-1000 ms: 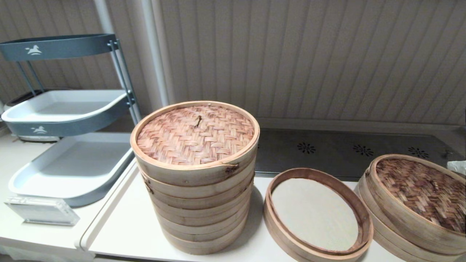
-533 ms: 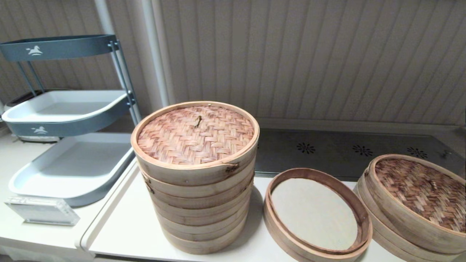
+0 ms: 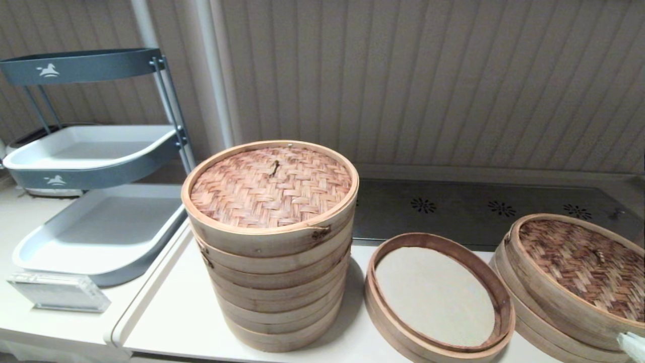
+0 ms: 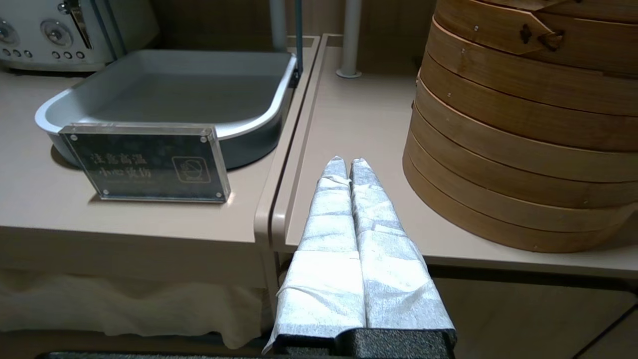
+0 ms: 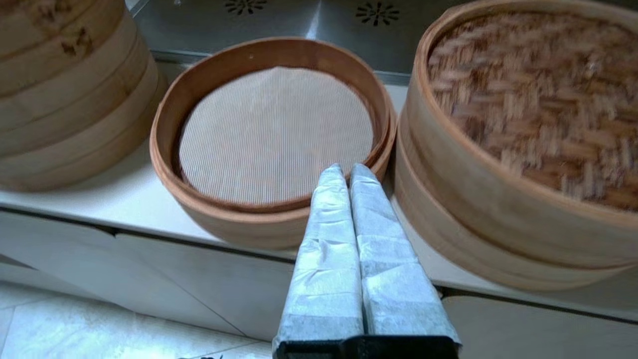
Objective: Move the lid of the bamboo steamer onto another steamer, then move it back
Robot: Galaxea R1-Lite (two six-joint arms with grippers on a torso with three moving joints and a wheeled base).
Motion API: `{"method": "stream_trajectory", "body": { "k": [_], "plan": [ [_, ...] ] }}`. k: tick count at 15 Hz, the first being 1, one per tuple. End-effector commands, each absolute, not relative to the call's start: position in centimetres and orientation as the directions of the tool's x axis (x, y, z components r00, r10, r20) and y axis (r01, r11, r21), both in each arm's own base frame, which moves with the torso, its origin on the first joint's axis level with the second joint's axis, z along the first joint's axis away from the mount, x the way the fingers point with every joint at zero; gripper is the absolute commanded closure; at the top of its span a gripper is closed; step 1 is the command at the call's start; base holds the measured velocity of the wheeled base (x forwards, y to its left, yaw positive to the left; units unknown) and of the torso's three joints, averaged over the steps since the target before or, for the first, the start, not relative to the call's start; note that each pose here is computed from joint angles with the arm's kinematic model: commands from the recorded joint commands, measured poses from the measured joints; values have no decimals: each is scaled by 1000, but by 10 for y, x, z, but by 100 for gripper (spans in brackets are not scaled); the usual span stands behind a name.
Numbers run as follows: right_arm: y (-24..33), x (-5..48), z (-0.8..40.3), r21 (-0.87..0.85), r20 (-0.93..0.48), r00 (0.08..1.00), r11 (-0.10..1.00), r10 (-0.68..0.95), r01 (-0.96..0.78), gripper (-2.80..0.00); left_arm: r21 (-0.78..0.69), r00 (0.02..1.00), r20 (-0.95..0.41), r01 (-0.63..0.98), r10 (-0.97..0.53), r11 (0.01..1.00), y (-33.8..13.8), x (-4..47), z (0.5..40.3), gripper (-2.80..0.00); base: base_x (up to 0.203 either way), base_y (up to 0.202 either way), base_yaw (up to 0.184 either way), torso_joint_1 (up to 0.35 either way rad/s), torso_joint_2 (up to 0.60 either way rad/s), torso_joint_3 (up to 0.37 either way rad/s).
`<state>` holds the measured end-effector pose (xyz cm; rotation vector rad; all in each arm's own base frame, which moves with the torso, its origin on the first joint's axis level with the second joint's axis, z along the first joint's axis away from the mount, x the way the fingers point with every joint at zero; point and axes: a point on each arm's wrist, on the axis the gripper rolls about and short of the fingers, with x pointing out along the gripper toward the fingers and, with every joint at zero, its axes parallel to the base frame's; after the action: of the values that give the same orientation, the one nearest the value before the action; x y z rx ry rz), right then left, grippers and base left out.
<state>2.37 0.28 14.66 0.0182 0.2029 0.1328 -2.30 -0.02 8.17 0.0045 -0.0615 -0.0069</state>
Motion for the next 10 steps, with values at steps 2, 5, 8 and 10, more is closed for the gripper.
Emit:
{"method": "stream_trajectory", "body": {
  "k": [2,5,8,10],
  "plan": [
    [4,12,120,19,-161,977,991,137,-136,0,5,999,38,6,-7,1000,0,-21,75,0,0,0,0,0,0,0],
    [5,4,97,-32,-131,984,992,118,-124,0,5,999,38,6,-6,1000,0,-21,75,0,0,0,0,0,0,0],
    [5,1,92,-110,-119,988,988,98,-112,0,5,999,38,7,-8,1000,0,-21,75,0,0,0,0,0,0,0],
    [5,2,92,-121,-131,985,984,117,-133,0,5,999,40,6,-7,1000,0,-21,75,0,0,0,0,0,0,0]
  ]
}}
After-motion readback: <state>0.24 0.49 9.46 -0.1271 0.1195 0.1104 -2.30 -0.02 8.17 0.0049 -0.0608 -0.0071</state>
